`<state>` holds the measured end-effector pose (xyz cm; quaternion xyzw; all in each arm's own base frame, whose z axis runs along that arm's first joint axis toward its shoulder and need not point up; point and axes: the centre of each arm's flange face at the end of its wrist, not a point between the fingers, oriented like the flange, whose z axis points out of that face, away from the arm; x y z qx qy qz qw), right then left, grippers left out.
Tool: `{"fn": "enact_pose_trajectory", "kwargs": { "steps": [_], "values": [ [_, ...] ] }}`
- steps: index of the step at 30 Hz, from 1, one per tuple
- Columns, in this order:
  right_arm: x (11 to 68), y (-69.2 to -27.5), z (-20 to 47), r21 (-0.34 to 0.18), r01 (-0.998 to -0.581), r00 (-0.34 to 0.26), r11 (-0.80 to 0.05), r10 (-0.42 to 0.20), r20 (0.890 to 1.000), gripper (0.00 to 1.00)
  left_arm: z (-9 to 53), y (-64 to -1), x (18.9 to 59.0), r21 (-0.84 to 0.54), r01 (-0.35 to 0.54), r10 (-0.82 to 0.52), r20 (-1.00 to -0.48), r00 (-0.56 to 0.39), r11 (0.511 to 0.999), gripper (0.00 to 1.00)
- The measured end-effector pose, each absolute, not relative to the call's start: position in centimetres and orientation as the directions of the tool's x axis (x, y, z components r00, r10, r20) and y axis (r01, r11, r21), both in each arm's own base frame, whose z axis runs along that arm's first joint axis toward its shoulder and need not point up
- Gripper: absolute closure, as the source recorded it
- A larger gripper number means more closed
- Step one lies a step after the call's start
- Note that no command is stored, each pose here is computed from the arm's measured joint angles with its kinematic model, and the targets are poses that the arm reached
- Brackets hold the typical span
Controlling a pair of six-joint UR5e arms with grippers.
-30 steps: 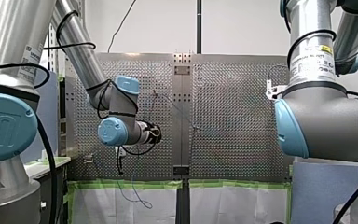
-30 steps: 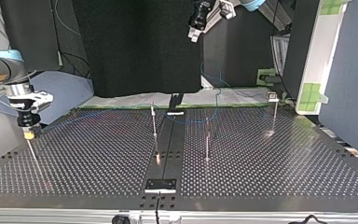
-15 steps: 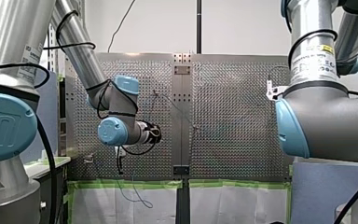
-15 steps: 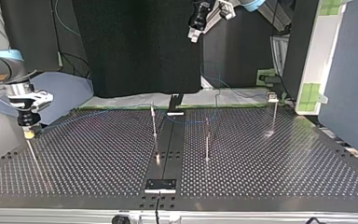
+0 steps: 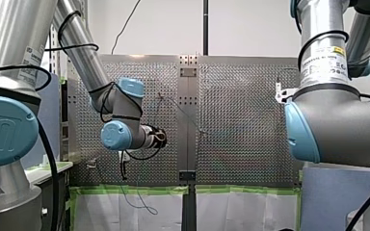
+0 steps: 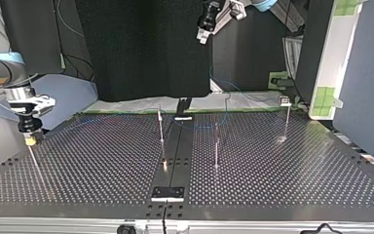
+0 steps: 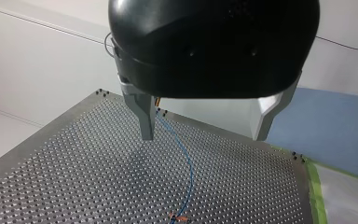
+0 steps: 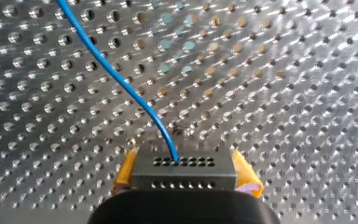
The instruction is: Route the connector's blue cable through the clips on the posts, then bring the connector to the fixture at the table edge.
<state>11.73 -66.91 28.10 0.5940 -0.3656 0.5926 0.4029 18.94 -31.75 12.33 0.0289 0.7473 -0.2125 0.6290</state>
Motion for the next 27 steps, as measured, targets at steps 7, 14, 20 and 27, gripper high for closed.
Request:
{"fn": "enact_pose_trajectory", "kwargs": {
  "steps": [7,14,20,27],
  "values": [
    [11.85,-66.98,28.18,0.035,-0.907,0.017,-0.421,0.046,0.999,1.0,12.34,-31.75,18.95,-0.282,0.31,-0.225,-0.952,-0.206,0.908,0.0],
    [11.25,-66.7,27.93,0.057,-0.917,0.051,-0.394,0.025,0.998,1.0,12.33,-31.74,18.95,-0.281,0.31,-0.224,-0.952,-0.207,0.908,0.0],
    [11.28,-66.71,27.94,0.057,-0.917,0.051,-0.395,0.026,0.998,0.54,12.32,-31.74,18.94,-0.281,0.31,-0.224,-0.952,-0.207,0.908,0.0],
    [11.29,-66.71,27.94,0.057,-0.917,0.051,-0.395,0.026,0.998,0.18,12.33,-31.75,18.92,-0.281,0.31,-0.224,-0.952,-0.207,0.908,0.0]
  ]
}}
